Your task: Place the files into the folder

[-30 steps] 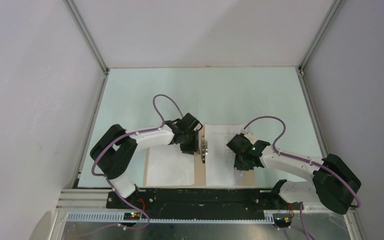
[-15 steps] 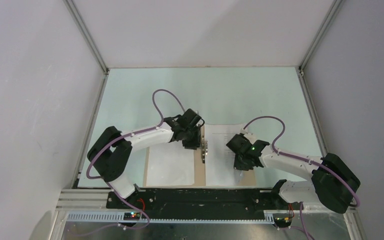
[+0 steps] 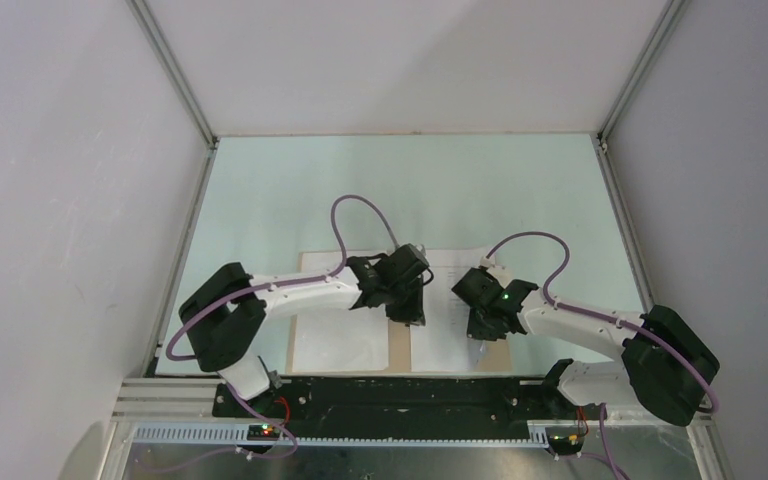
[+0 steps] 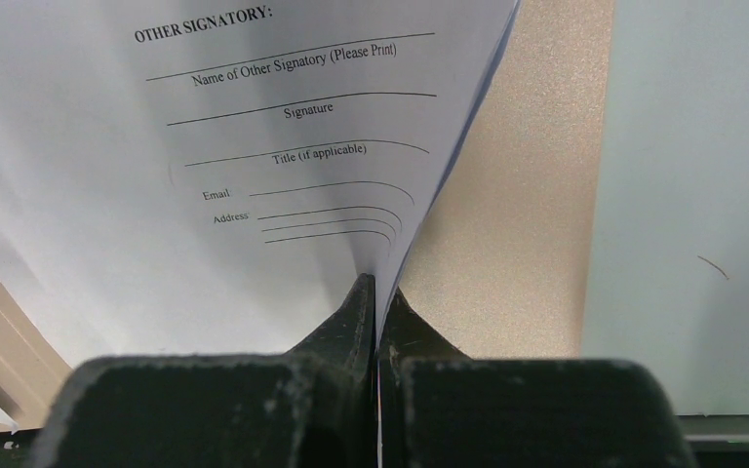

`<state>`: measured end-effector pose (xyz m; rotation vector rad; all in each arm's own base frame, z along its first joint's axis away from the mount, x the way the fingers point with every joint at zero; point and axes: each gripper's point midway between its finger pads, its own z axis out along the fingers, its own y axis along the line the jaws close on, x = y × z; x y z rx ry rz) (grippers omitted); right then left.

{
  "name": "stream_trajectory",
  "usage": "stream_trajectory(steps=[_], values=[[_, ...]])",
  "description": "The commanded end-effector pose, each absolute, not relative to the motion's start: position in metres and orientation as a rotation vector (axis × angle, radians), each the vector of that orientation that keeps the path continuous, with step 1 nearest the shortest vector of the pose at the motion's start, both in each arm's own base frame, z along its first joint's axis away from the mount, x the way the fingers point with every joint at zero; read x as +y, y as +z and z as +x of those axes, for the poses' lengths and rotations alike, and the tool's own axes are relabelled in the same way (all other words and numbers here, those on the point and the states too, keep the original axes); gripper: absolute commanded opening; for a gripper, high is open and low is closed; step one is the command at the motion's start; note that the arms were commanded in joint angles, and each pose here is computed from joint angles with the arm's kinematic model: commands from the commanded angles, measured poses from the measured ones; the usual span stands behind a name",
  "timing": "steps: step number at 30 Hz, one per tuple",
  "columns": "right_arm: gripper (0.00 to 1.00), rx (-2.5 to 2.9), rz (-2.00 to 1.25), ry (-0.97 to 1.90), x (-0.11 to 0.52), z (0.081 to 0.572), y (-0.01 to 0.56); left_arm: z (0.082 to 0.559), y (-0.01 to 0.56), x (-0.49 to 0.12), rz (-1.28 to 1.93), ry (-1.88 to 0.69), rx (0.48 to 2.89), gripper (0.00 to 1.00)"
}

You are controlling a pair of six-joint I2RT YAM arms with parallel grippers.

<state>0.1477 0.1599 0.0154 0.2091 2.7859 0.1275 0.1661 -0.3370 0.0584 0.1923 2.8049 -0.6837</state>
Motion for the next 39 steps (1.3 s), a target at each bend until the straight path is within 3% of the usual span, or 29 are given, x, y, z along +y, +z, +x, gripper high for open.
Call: stream_trajectory(steps=[1, 12, 21, 22, 25, 29, 39], values=[[0.0, 2.752, 0.228, 0.144, 0.167, 0.157, 0.02, 0.155, 0.063, -0.353, 0.167, -0.756, 2.788, 0.18], [0.0, 2.743, 0.241, 0.161, 0.169, 0.158, 0.023, 0.135, 0.017, -0.336, 0.159, -0.617, 2.896, 0.04], [0.01, 2.729, 0.252, 0.182, 0.17, 0.159, 0.028, 0.126, -0.012, -0.32, 0.128, -0.503, 2.963, 0.0], [0.05, 2.728, 0.258, 0.18, 0.168, 0.159, 0.029, 0.125, -0.013, -0.318, 0.124, -0.495, 2.967, 0.0], [0.35, 2.686, 0.282, 0.192, 0.162, 0.165, 0.045, 0.123, -0.016, -0.315, 0.112, -0.483, 2.975, 0.0], [0.58, 2.627, 0.311, 0.194, 0.144, 0.175, 0.076, 0.123, -0.017, -0.316, 0.105, -0.481, 2.979, 0.0], [0.64, 2.522, 0.399, 0.204, 0.101, 0.197, 0.127, 0.125, -0.014, -0.319, 0.104, -0.496, 2.972, 0.0]])
